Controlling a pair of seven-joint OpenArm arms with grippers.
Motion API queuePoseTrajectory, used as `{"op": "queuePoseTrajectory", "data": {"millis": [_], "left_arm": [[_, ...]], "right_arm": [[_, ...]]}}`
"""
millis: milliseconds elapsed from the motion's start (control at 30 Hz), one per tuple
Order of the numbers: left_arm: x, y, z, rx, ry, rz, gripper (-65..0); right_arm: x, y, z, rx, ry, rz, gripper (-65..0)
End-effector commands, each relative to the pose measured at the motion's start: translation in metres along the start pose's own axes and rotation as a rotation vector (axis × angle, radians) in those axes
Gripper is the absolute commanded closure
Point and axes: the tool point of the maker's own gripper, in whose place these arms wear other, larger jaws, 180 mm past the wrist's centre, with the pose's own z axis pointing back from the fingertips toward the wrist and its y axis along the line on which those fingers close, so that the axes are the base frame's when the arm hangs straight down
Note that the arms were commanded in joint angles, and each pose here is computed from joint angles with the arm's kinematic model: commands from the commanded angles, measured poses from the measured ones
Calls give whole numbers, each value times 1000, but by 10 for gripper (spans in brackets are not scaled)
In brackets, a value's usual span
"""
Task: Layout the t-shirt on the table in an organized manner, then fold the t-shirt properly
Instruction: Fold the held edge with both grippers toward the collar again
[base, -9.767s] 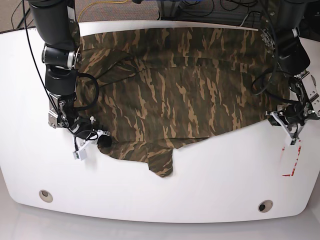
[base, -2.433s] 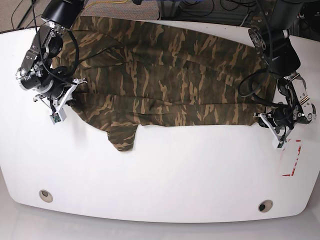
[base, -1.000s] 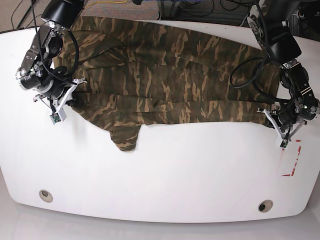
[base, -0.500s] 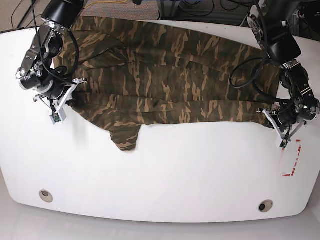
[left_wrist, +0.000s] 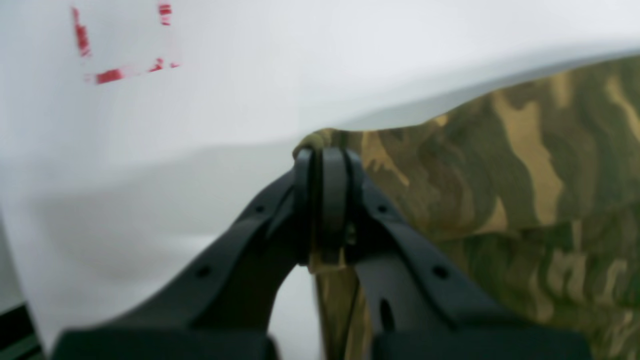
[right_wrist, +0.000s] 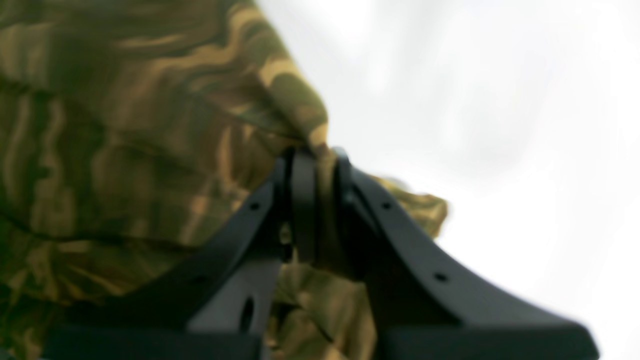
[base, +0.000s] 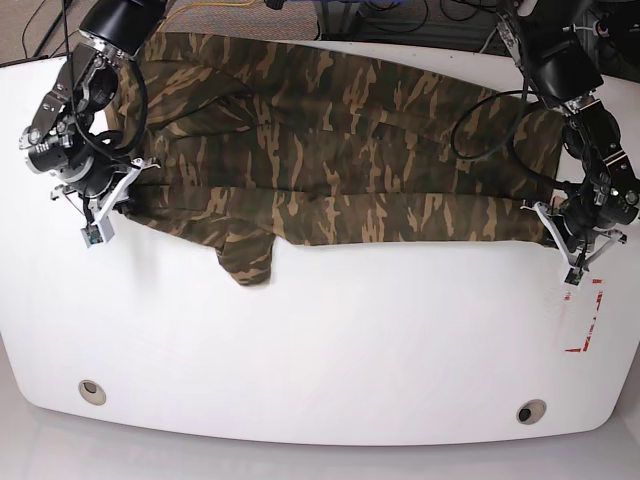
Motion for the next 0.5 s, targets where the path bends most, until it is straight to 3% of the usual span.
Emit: {"op": "queuePoseTrajectory", "data": {"millis": [0, 167, 467], "left_arm": [[10, 19, 16, 57, -35, 9, -4], [0, 31, 26, 97, -3, 38, -4], [-4, 37, 37, 130, 0, 33, -4]], "right_arm": [[23, -4, 11, -23, -74, 36, -33], [31, -4, 19, -41, -93, 60, -2], [30, -1, 25, -51, -99, 78, 0]]}}
